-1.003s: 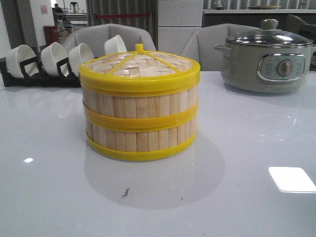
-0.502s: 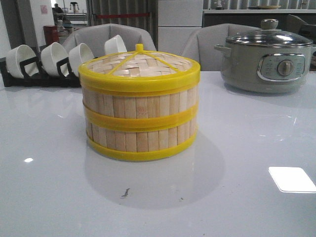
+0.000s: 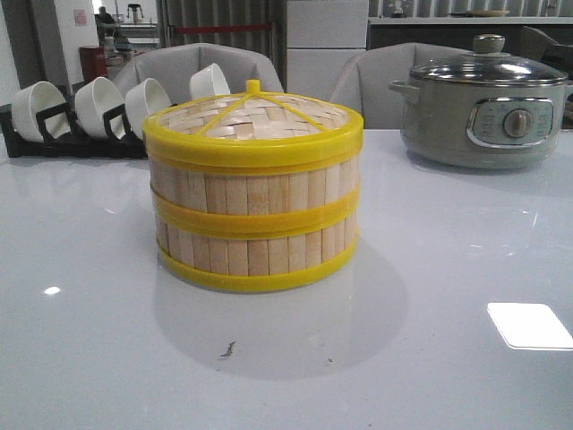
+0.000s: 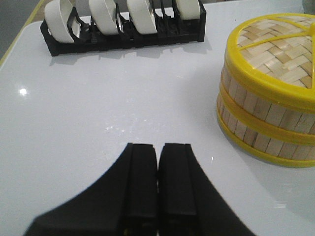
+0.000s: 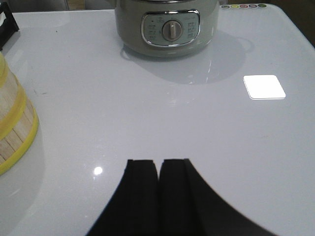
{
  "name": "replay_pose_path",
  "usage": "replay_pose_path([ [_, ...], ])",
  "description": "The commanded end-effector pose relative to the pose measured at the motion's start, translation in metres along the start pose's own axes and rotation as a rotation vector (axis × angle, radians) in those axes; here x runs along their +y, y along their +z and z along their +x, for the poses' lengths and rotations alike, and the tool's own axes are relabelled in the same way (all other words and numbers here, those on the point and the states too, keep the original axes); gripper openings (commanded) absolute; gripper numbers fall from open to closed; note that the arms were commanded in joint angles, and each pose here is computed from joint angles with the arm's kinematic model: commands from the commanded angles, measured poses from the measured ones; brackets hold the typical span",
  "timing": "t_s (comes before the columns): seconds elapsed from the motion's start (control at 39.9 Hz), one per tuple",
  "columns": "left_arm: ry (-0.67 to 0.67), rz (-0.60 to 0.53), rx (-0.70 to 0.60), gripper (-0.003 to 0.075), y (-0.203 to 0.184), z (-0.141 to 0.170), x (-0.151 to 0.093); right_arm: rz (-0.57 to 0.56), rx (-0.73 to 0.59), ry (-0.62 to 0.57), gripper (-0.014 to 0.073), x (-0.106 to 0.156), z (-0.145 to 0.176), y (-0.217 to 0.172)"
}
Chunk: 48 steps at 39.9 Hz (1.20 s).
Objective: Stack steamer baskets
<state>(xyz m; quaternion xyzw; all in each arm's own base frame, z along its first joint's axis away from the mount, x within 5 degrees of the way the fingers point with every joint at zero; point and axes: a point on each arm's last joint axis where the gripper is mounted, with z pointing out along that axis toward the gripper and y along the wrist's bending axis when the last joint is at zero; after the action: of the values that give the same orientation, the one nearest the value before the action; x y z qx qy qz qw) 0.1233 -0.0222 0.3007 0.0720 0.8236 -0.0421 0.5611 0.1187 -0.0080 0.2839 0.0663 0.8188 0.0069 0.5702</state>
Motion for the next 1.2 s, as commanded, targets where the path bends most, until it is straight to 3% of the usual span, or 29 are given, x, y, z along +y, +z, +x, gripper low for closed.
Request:
replay_pose_path([
  [0.0,-0.005,0.008,-0.156,0.0086,-0.015,-0.018,0.000,-0.007,-0.115,-0.008,0.0032,0.001,-0.017,-0.004],
  [0.18,-0.004,0.001,-0.289,0.0086,-0.034,-0.008,0.002,-0.007,-0.115,-0.008,0.0032,0.001,-0.017,-0.004],
  [0.35,-0.016,-0.026,-0.470,0.0086,-0.042,0.029,0.003,-0.007,-0.115,-0.008,0.0032,0.001,-0.017,-0.004],
  [0.53,-0.027,-0.061,-0.555,0.0086,-0.041,0.067,0.005,-0.007,-0.115,-0.008,0.0032,0.001,-0.017,-0.004],
  [0.78,-0.072,-0.094,-0.508,0.0086,-0.031,0.103,0.007,-0.007,-0.114,-0.008,0.0032,0.001,-0.017,-0.004],
  [1.18,-0.084,-0.112,-0.378,0.0086,-0.030,0.118,0.007,-0.007,-0.110,-0.008,0.0032,0.001,-0.017,-0.004],
])
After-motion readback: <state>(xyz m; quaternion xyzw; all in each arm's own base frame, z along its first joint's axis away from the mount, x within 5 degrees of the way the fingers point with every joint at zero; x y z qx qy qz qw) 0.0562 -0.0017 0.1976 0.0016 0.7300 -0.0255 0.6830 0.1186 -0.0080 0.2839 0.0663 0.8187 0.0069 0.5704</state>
